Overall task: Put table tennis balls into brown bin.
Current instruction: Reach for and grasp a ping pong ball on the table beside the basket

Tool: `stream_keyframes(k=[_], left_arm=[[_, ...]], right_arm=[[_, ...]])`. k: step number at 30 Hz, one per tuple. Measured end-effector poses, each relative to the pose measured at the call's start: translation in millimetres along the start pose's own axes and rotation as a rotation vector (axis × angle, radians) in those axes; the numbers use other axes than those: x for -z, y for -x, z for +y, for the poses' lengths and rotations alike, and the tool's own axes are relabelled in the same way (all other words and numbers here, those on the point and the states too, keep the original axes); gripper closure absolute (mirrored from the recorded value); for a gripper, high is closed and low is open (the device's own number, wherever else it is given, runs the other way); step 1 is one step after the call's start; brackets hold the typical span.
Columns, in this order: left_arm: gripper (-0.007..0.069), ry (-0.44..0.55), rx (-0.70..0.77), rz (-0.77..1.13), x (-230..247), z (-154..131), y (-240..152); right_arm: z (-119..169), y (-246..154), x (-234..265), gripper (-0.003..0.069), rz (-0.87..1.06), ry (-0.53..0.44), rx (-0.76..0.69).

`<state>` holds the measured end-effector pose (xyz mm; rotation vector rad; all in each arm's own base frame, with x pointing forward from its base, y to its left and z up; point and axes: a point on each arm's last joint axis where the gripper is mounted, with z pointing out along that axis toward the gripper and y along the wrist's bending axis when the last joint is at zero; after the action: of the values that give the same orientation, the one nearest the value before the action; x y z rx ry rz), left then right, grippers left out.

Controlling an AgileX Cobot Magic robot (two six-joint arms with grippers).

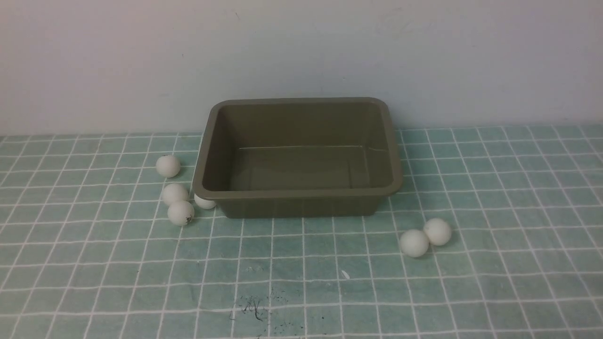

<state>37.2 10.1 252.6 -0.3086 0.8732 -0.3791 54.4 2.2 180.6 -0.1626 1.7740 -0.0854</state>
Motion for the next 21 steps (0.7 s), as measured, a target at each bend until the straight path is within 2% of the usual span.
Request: stream_keyframes(k=[3,6,7,8,9,11,12,13,15,18,20,21], left_arm=[[0.063,-0.03,0.058,-0.043,-11,-12,20],[0.063,-0.007,0.06,0.103,-33,-25,32],[0.063,0.056,0.038,0.32,-56,-34,34],[0.063,0.108,0.02,0.461,-69,-37,32],[0.063,0.168,0.004,0.608,-82,-38,29],[0.063,0.274,-0.041,0.886,-104,-38,19],[0.063,0.316,-0.075,1.026,-115,-36,10],[0.063,0.32,-0.082,1.044,-117,-34,6],[0.063,0.378,-0.15,1.324,-137,-26,-21],[0.063,0.384,-0.201,1.611,-157,-9,-67],[0.063,0.364,-0.206,1.742,-170,3,-100],[0.063,0.356,-0.21,1.752,-171,4,-103]], right_arm=[[0,1,0,0.0672,-0.02,0.001,-0.025],[1,6,0,0.0672,-0.085,0.016,-0.183],[0,14,1,0.0672,-0.165,0.028,-0.367],[-1,17,1,0.0672,-0.208,0.036,-0.487],[-3,21,2,0.0672,-0.246,0.062,-0.589],[-6,25,4,0.0672,-0.309,0.052,-0.818],[-8,26,4,0.0672,-0.33,0.053,-0.882],[-9,27,4,0.0672,-0.339,0.051,-0.905],[-12,29,6,0.0672,-0.383,0.042,-1.001],[-17,30,7,0.0672,-0.42,0.029,-1.106],[-14,30,6,0.0672,-0.387,0.047,-1.093],[-13,30,6,0.0672,-0.38,0.052,-1.089]])
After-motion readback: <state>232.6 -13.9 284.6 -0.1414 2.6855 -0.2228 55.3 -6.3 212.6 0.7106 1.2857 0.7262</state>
